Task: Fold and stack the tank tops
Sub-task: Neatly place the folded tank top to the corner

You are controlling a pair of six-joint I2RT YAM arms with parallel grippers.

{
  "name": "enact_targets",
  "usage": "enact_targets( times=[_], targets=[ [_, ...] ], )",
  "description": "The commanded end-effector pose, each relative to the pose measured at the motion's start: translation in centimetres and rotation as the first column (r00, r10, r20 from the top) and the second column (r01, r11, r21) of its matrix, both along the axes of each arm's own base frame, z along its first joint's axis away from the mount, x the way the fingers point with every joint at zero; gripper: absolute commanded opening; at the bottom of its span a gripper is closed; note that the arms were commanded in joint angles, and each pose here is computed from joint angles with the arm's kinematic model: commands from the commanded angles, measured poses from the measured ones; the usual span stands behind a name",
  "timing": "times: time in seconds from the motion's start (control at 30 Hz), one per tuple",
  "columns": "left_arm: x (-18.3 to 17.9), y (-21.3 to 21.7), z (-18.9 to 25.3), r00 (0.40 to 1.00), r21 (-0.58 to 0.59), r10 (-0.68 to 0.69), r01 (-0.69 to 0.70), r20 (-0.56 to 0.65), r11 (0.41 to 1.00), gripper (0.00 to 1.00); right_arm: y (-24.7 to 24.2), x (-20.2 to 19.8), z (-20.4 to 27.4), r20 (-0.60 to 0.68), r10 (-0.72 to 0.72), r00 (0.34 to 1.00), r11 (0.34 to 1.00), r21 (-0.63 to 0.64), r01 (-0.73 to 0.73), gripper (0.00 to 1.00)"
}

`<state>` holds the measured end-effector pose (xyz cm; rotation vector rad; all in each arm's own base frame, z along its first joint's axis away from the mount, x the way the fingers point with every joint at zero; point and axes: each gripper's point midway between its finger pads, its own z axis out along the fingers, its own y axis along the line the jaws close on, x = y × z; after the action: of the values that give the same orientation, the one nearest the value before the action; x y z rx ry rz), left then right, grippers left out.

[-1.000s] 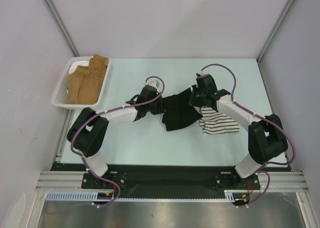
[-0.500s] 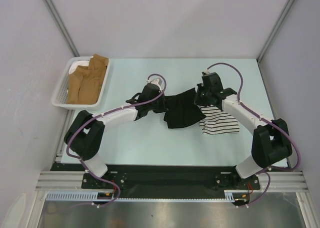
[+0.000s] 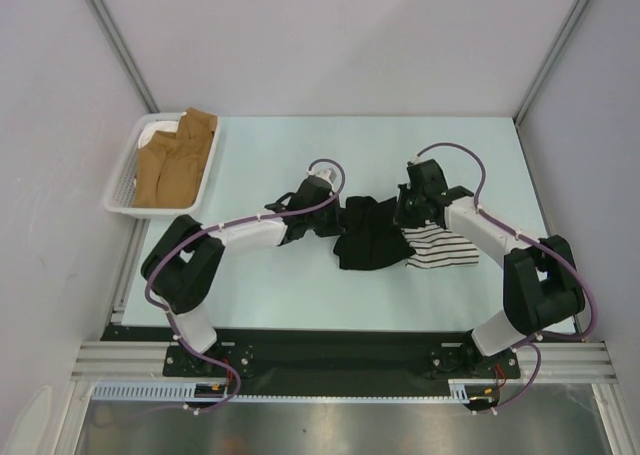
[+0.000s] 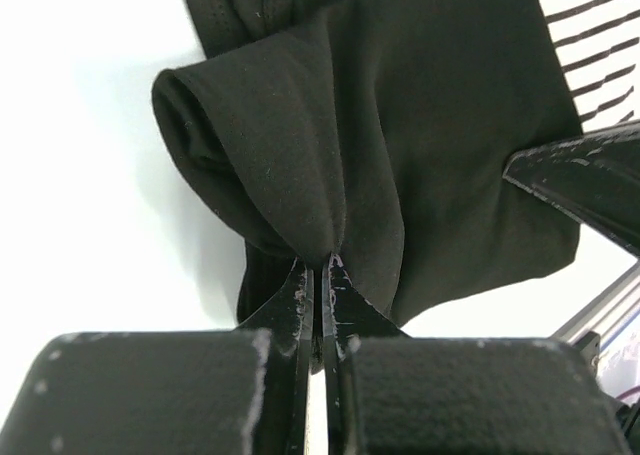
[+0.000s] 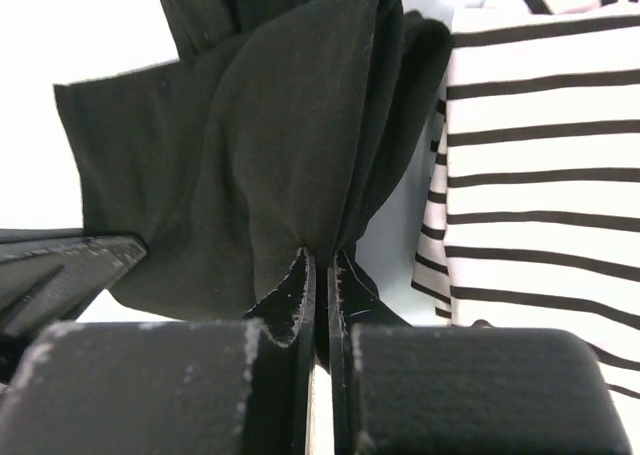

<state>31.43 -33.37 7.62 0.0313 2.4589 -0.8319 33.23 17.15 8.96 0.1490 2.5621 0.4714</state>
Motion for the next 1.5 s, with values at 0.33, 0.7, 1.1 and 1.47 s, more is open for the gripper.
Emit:
enact_targets(
  times=[0.33,0.7,1.1,1.47],
  targets=[
    [0.1,-2.6,0.2,1.000,-0.093,-0.008,0.007,-0.011,0.996,0.00,1.0,4.7,7.6,0.152,0.017,0.988,1.000,0.023,-0.021,0.00],
    [1.6,-6.9,1.8,0.999,-0.165,-0.038,0.042,0.024,0.985,0.00,-1.6,4.9,9.4,0.170,-0.023,0.985,1.000,0.020,0.020,0.00],
    [2.3,-10.2,3.9,0.993,-0.208,-0.089,0.103,0.072,0.973,0.00,-4.7,2.8,12.4,0.205,-0.077,0.976,0.997,0.007,0.077,0.00],
    [0.7,-16.9,4.7,0.974,-0.233,-0.197,0.217,0.107,0.948,0.01,-12.7,0.5,9.4,0.148,-0.277,0.949,0.961,0.036,0.274,0.00]
  ],
)
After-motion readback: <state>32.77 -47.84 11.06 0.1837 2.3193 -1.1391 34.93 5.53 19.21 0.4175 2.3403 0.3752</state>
